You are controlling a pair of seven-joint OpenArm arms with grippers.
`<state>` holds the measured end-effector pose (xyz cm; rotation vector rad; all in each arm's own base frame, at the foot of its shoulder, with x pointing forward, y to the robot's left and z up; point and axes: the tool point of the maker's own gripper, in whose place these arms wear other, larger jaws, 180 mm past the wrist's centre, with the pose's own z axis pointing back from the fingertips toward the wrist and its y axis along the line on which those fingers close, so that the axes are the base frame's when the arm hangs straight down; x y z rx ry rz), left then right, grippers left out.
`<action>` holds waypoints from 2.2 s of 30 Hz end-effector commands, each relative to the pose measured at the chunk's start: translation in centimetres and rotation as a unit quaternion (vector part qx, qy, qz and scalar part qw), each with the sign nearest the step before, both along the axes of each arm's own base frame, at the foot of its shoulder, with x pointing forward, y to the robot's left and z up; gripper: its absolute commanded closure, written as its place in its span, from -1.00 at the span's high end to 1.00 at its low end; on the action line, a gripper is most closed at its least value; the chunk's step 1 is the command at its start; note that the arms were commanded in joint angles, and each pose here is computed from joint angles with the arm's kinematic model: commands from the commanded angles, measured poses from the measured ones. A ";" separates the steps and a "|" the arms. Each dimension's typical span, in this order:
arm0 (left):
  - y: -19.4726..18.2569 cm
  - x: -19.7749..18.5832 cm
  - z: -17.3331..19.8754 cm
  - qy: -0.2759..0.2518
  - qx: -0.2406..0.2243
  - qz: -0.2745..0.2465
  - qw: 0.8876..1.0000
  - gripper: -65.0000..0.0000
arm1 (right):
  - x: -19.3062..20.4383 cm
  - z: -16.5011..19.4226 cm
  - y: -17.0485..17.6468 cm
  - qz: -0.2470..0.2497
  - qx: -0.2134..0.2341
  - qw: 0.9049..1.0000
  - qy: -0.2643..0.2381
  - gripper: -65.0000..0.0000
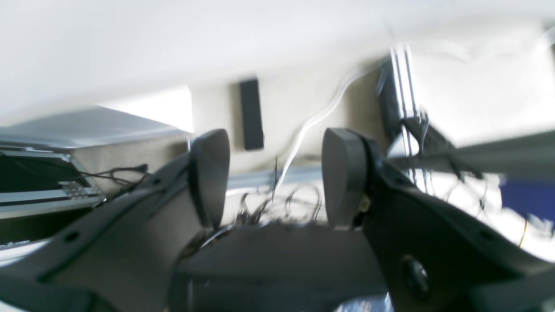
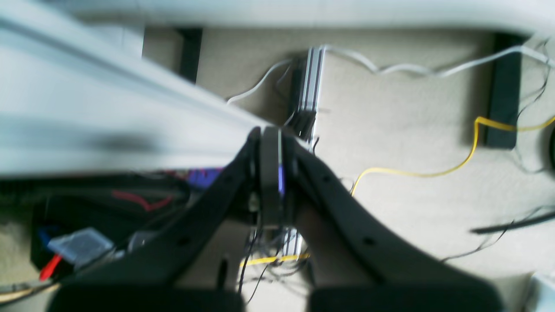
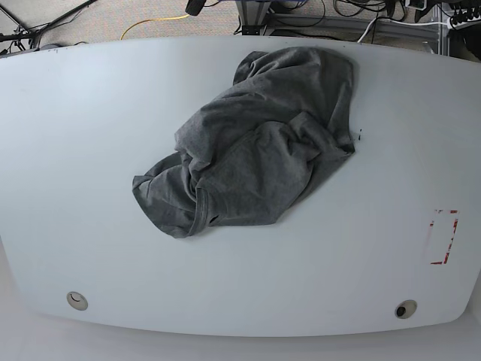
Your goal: Fold the T-shirt properly
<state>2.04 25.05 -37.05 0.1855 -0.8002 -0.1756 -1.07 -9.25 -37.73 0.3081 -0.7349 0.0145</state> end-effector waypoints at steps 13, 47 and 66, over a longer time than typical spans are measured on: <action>0.2 4.9 2.7 -0.071 -0.017 0.008 0.997 0.63 | 8.1 2.2 -3.3 -0.036 -0.044 0.992 -0.109 -0.98; -7.8 10.0 0.8 -0.101 -0.126 -0.007 0.987 0.86 | 20.3 2.2 -4.6 0.050 -0.100 0.984 -0.138 0.16; -11.1 13.6 -1.2 -0.017 -0.254 0.010 0.967 0.85 | 21.6 2.4 -5.0 0.049 -0.109 0.983 -0.136 0.10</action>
